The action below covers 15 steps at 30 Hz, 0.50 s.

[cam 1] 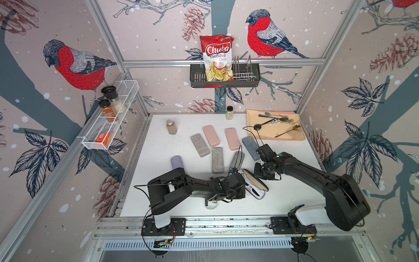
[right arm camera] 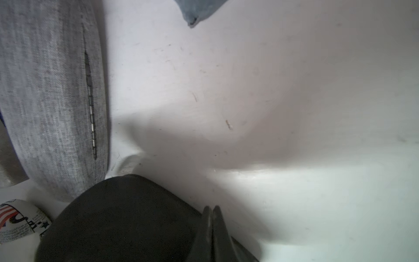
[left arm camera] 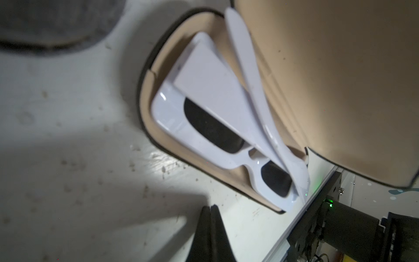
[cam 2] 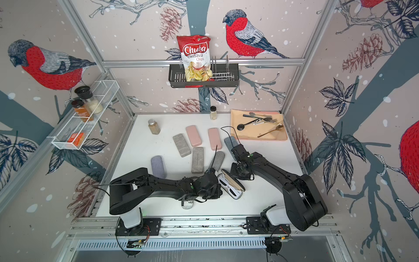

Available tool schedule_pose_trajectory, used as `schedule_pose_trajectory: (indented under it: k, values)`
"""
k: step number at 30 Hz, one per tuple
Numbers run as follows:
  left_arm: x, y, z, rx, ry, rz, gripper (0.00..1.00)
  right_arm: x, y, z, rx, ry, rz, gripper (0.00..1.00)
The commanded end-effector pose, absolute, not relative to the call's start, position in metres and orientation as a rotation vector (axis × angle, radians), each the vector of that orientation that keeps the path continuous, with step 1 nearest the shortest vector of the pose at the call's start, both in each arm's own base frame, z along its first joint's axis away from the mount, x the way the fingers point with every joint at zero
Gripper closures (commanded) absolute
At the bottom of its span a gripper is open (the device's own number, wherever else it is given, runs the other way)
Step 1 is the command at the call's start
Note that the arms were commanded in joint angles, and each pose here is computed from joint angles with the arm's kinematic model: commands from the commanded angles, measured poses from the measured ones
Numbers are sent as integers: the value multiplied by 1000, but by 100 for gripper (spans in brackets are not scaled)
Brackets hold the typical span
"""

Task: Close the glasses case
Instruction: Close the glasses case at the center of the board.

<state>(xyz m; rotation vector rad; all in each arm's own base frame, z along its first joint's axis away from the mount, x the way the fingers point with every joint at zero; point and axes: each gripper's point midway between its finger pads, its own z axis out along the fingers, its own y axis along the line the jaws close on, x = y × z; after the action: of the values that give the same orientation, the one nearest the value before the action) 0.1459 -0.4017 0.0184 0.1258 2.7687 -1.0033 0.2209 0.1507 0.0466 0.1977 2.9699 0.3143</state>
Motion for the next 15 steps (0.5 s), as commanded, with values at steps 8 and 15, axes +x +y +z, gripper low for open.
schedule_pose_trajectory:
  k: [8, 15]
  values:
    - [150, -406, 21, 135, 2755, -987, 100, 211, 138, 47, 243, 2979, 237, 93]
    - [152, -407, 23, 144, 2749, -988, 100, 213, 131, 53, 287, 2942, 205, 93]
